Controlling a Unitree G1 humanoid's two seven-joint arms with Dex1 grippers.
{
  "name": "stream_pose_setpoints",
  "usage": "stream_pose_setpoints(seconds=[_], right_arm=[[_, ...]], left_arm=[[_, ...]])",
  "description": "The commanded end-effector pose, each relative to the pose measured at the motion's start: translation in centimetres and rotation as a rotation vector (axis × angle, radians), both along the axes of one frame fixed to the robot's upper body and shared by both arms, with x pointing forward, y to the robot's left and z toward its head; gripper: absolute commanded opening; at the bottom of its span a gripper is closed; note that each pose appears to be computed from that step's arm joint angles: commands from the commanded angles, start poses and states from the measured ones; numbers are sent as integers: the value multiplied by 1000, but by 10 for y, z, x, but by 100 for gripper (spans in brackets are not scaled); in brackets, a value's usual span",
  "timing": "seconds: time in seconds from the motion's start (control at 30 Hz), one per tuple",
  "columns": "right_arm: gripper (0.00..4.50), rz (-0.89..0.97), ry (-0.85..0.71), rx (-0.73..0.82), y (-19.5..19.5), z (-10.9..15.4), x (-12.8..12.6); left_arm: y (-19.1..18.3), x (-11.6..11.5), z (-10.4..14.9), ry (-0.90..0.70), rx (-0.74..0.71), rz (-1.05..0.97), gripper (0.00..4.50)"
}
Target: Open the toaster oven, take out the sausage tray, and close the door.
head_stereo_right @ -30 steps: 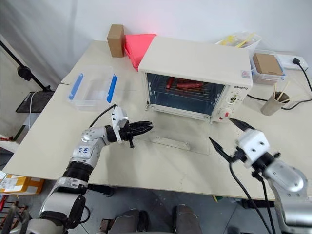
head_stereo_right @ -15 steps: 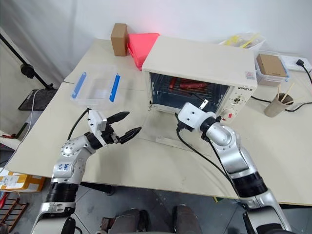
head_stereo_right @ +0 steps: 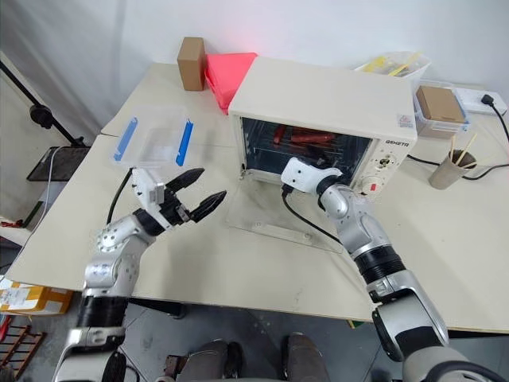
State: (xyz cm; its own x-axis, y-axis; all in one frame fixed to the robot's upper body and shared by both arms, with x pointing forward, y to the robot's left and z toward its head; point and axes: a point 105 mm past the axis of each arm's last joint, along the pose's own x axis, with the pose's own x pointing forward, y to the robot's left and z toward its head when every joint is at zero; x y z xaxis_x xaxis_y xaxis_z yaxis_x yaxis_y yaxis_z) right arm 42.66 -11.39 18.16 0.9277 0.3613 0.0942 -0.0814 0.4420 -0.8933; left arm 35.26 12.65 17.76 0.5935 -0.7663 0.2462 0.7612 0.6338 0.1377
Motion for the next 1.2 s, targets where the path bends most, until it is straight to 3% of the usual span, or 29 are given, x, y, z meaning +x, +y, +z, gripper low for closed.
stream_pose_setpoints(seconds=[0.03, 0.1, 0.4, 0.53, 0.73, 1.2], right_arm=[[65, 5, -67, 0, 1, 18, -3], [18, 10, -74, -11, 0, 19, -4], [9, 19, -178, -54, -6, 45, -19], [9, 53, -183, -78, -3, 49, -28], [9, 129, -90, -91, 3, 34, -60], [9, 132, -104, -105, 5, 42, -56]], left_arm=[[-15, 15, 15, -55, 5, -57, 450], [-22, 25, 24, -66, -11, -74, 450], [-54, 47, 50, -81, -54, -207, 450], [-55, 53, 51, -67, -72, -193, 450], [-55, 52, 38, -37, -77, -219, 450], [-19, 39, 24, -23, -15, -225, 450]])
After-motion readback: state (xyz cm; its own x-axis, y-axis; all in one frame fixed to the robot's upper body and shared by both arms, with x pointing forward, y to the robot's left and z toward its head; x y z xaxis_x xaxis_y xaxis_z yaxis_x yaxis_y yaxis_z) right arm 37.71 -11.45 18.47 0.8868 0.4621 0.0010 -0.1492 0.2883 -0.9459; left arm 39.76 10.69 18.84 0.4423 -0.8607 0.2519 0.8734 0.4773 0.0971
